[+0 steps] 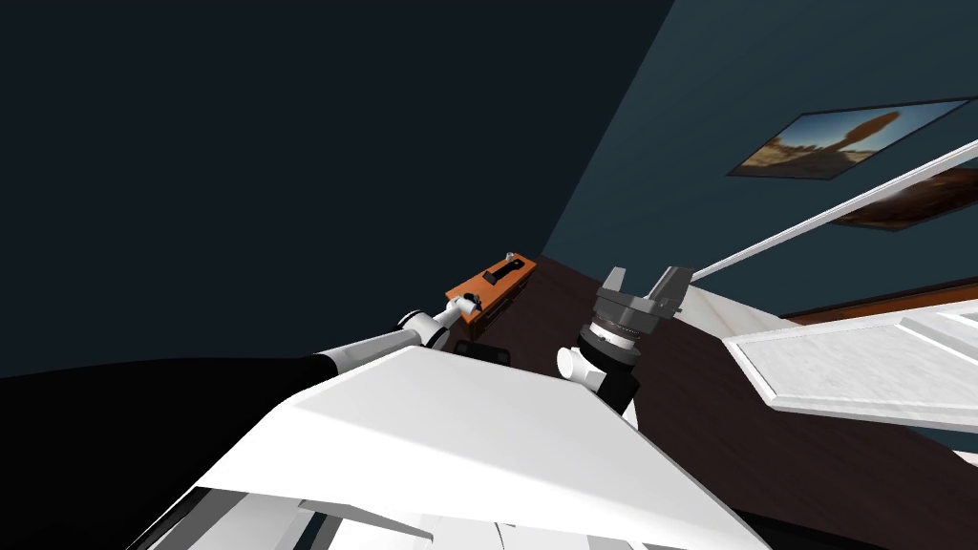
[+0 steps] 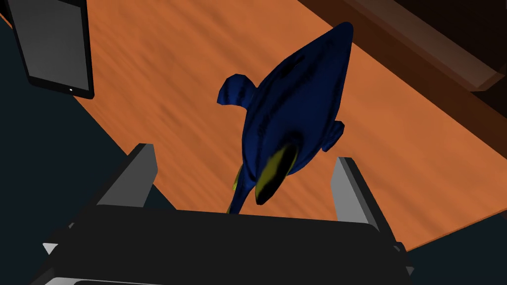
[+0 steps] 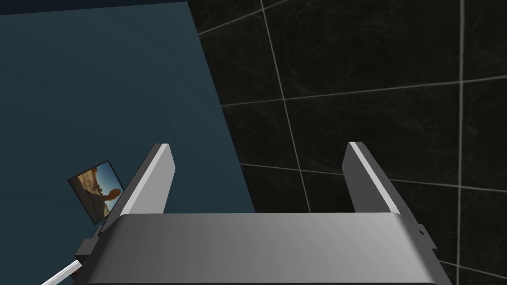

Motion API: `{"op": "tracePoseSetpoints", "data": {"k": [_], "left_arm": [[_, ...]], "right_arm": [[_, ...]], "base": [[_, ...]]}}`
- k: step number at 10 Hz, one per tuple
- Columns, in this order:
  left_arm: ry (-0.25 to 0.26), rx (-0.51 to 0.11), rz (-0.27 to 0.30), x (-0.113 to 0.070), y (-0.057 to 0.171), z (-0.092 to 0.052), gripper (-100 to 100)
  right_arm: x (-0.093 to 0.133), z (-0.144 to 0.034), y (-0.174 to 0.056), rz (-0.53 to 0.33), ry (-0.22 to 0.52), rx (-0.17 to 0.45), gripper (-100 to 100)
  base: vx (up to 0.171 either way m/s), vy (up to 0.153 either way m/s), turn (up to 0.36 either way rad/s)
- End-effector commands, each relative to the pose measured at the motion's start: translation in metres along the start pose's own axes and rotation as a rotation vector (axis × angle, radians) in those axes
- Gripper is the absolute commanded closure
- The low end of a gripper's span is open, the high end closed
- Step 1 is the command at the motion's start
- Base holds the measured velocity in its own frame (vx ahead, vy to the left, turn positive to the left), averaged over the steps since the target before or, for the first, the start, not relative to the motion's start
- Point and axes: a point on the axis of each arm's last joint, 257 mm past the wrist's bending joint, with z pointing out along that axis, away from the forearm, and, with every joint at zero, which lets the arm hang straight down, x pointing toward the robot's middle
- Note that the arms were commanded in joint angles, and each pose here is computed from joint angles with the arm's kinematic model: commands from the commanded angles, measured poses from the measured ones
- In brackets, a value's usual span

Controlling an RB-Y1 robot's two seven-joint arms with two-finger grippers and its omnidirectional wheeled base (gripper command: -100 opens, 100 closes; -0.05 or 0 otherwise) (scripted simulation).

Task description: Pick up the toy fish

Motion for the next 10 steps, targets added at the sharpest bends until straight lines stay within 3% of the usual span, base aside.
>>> {"op": "tracePoseSetpoints", "data": {"k": [1,3,4,8,9,10], "left_arm": [[-0.001,0.000,-0.003,0.000,0.008,0.002,-100],[-0.001,-0.001,-0.003,-0.001,0.008,0.002,-100],[-0.001,0.000,-0.003,-0.001,0.008,0.002,100],[-0.001,0.000,-0.002,-0.001,0.008,0.002,100],[-0.001,0.000,-0.002,-0.001,0.008,0.002,0],[0.001,0.000,0.001,0.002,-0.006,-0.001,100]], "right_arm": [[0.000,0.000,0.000,0.000,0.000,0.000,0],[0.000,0.000,0.000,0.000,0.000,0.000,0],[0.000,0.000,0.000,0.000,0.000,0.000,0],[0.000,0.000,0.000,0.000,0.000,0.000,0],[0.000,0.000,0.000,0.000,0.000,0.000,0],[0.000,0.000,0.000,0.000,0.000,0.000,0]], "base": [[0.055,-0.020,0.016],[-0.001,-0.003,0.010],[0.000,0.000,0.000],[0.000,0.000,0.000],[0.000,0.000,0.000],[-0.033,0.022,0.015]]}}
